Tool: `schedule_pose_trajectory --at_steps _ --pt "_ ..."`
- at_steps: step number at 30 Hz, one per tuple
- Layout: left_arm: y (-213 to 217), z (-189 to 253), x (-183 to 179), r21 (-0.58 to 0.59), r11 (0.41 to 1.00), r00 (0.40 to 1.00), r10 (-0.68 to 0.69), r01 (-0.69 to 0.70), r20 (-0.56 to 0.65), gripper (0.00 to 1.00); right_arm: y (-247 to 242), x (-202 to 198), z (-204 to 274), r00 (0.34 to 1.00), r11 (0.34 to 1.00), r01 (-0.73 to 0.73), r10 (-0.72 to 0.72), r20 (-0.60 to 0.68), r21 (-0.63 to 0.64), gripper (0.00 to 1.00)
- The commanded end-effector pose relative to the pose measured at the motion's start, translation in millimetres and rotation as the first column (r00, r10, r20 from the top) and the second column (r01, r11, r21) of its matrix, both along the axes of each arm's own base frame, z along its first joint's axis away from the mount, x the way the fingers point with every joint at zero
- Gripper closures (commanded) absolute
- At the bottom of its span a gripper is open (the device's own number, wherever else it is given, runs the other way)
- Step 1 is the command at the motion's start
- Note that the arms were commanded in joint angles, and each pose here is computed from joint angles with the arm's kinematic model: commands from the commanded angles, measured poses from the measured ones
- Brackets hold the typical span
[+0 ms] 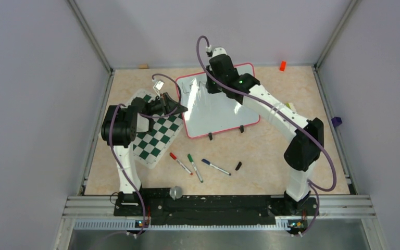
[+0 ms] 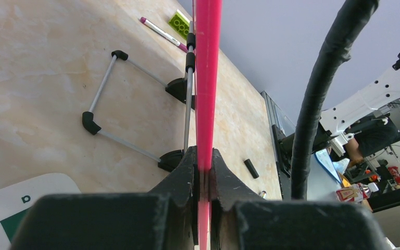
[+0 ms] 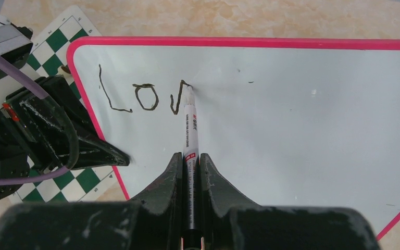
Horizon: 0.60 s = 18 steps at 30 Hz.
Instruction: Write a sentence on the whiteboard
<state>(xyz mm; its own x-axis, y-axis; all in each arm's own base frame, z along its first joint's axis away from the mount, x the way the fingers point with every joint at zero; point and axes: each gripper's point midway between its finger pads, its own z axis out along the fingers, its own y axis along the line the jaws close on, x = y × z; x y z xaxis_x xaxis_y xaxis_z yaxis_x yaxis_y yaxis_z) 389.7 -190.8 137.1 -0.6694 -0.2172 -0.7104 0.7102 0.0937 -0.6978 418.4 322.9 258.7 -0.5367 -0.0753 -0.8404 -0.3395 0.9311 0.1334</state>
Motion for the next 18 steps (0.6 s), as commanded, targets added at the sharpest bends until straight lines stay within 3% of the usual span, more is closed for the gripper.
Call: schedule_pose_trajectory --at_steps 1,18 --pt "-8.8 11.6 -20.2 0.031 0.994 0.992 -0.106 0.104 0.074 1.00 -8.4 -2.1 36.2 0.997 0.998 -0.014 0.010 0.073 0.054 1.00" --pt "-8.8 11.0 -20.3 0.030 0.994 0.992 -0.105 0.103 0.070 1.00 -20.4 -8.0 33.7 0.998 0.999 -0.005 0.002 0.066 0.047 1.00"
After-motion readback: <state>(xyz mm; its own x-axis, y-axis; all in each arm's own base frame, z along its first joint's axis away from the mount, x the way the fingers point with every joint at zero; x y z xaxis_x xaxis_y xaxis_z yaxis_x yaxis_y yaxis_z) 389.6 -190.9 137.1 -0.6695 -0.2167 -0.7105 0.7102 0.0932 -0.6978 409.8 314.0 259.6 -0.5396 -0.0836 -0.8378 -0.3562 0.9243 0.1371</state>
